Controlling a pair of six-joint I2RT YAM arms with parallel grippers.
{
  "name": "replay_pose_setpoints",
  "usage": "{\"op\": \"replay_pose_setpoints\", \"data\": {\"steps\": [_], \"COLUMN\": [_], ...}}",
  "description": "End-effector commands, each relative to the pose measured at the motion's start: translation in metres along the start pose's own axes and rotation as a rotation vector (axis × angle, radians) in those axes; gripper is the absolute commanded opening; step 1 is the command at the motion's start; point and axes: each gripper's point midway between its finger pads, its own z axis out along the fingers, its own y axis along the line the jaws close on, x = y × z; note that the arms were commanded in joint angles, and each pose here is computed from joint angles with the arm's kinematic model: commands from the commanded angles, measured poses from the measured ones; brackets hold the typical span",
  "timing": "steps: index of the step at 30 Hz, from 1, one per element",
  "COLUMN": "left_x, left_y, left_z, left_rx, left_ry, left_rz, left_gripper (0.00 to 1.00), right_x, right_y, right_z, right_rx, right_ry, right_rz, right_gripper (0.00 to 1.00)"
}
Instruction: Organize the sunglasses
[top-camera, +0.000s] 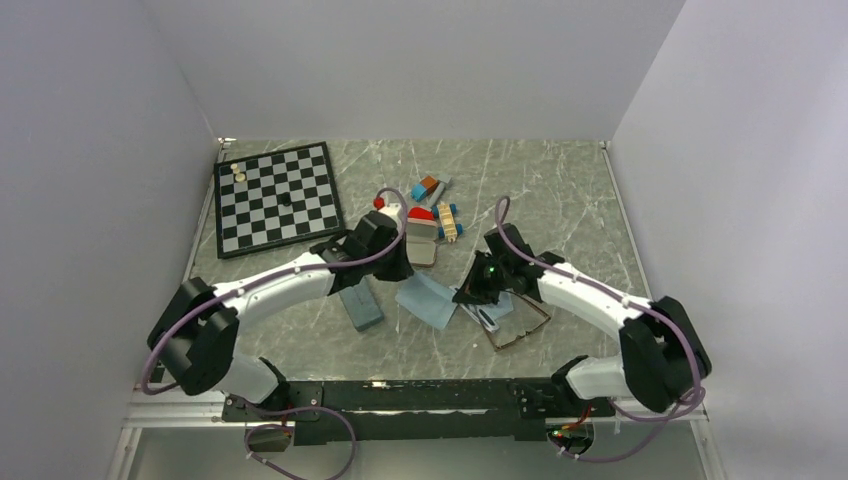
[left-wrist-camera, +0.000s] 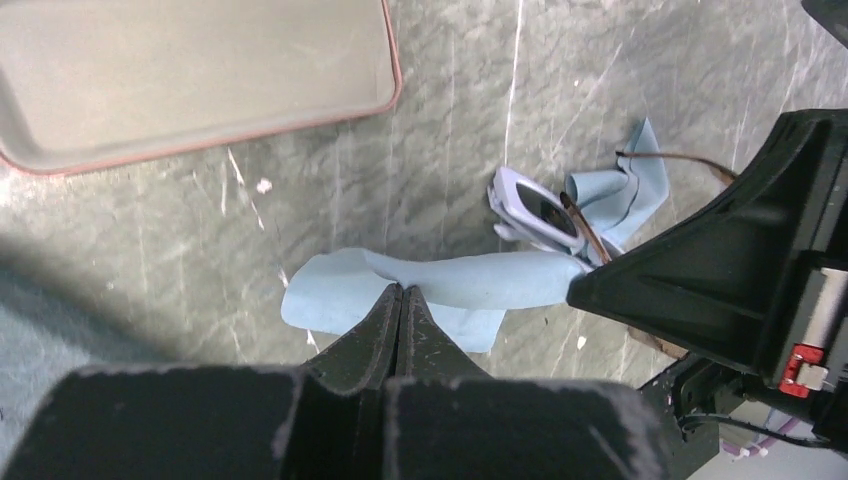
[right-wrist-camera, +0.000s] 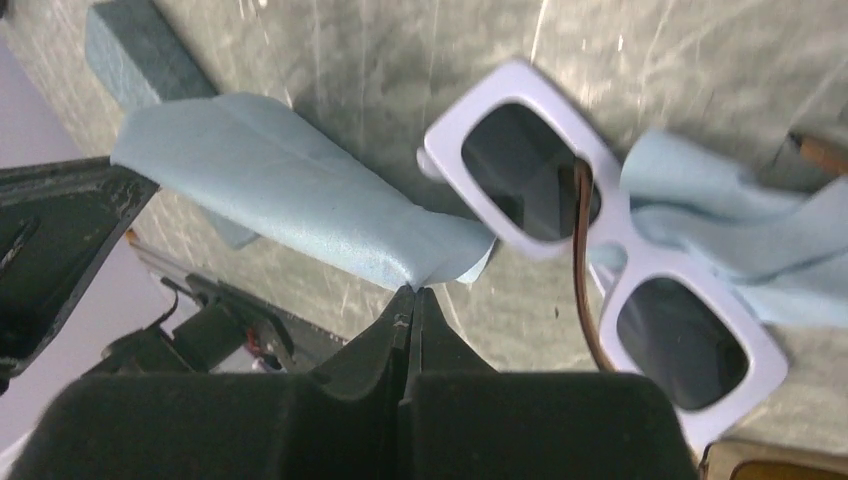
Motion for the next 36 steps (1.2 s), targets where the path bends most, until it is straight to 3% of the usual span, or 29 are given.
{"op": "replay_pose_setpoints", "data": {"steps": [1,10,18,36], "left_x": [-0.035,-0.003,0.015,0.034], "left_y": [-0.016,0.004,0.022,0.044], "left_z": [0.010,0.028,0.024,0.021], "left_rx": [0.074,0.036,-0.030,-0.107], "left_ry": [-0.063,0.056,0.086,0.118], "left_rz": [0.030,-0.009,-0.022,-0.029], "left_gripper": [0.00,0.00,0.00,0.00], "right_x": [-0.029,-0.017,0.004,0.023], "right_y": [0.014,0.006,0.006,-0.003], "right_z": [0.008,0.020,0.030,0.045], "right_rx": [-0.017,-0.011,0.008,0.101], "right_ry": [-0.047,0.024,0.078,0.055], "right_rz": [-0.073,-0.049,-0.065,-0.064], "right_gripper": [0.00,0.00,0.00,0.00]}}
